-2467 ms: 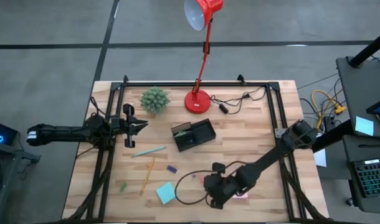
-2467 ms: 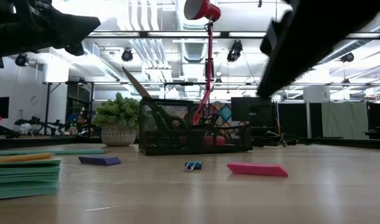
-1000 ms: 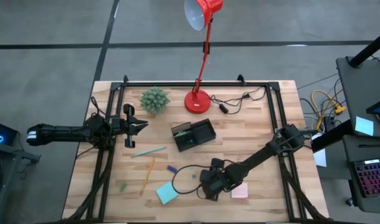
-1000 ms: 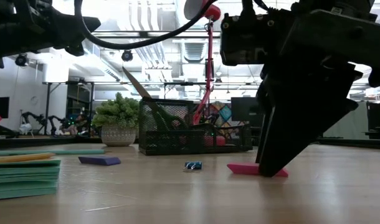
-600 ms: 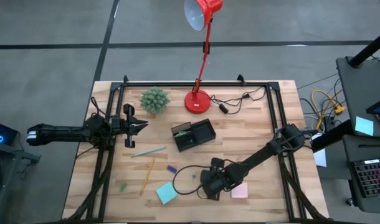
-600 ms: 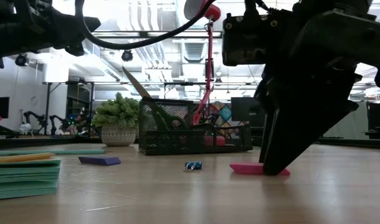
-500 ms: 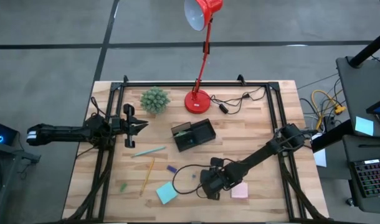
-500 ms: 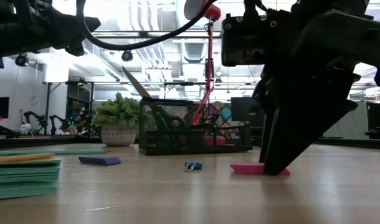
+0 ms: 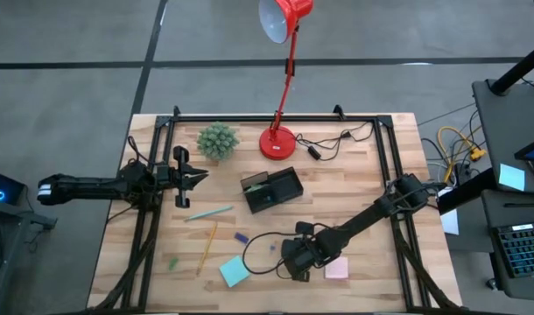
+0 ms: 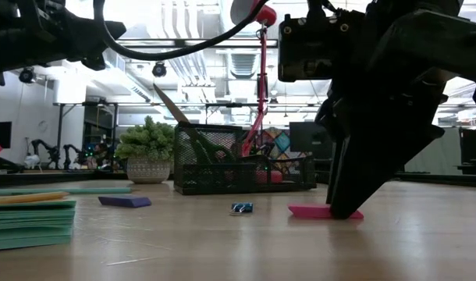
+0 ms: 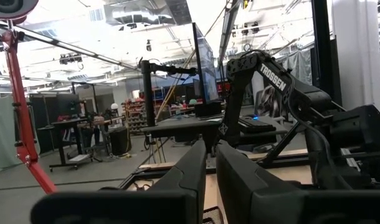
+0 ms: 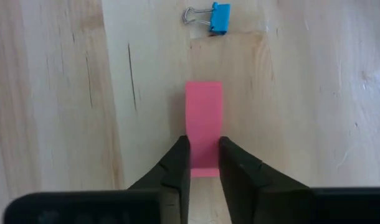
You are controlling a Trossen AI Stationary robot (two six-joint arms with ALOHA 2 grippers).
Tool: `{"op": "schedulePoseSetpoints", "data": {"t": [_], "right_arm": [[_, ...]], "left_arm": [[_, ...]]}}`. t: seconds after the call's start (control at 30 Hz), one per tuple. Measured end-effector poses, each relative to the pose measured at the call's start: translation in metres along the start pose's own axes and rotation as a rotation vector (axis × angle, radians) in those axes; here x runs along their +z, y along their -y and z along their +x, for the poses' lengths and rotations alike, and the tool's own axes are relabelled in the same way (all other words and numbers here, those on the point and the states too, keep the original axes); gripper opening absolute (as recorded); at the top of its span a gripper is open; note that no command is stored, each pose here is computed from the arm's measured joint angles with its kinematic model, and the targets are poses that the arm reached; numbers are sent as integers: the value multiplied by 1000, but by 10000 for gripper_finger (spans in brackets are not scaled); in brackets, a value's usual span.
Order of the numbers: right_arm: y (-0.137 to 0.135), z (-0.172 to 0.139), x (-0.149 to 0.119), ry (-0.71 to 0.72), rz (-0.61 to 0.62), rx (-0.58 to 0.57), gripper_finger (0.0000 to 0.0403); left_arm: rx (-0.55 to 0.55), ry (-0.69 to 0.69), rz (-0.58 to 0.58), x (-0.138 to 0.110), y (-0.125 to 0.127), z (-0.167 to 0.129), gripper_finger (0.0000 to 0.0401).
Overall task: Pick and place office supplies into organizer
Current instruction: Put the pink eraser into the black desk organizer
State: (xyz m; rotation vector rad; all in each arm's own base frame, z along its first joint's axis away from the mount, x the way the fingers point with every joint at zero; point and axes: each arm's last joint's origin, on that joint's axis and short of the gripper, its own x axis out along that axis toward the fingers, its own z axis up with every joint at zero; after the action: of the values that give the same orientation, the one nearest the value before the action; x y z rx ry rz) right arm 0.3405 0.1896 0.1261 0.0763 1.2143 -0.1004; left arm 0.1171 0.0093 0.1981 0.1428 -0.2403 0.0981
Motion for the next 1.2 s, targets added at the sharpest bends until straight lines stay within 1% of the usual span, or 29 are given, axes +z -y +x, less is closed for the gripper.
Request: {"op": "schedulePoseSetpoints", "data": {"t": [0.17, 0.57, 0.67, 1.07, 1.2], "right_arm": [[0, 0, 0, -6, -27, 7, 43], [-4, -8, 9, 12, -34, 11, 39], [-7, -9, 12, 32, -29, 27, 38], [-7, -10, 14, 44, -26, 30, 38], [-10, -15, 20, 65, -21, 42, 38]], "left_arm": [[0, 0, 0, 0, 0, 0, 22], [0, 0, 0, 0, 0, 0, 22], [0, 0, 0, 0, 0, 0, 22], [0, 0, 0, 0, 0, 0, 22], [0, 0, 0, 0, 0, 0, 22]]}}
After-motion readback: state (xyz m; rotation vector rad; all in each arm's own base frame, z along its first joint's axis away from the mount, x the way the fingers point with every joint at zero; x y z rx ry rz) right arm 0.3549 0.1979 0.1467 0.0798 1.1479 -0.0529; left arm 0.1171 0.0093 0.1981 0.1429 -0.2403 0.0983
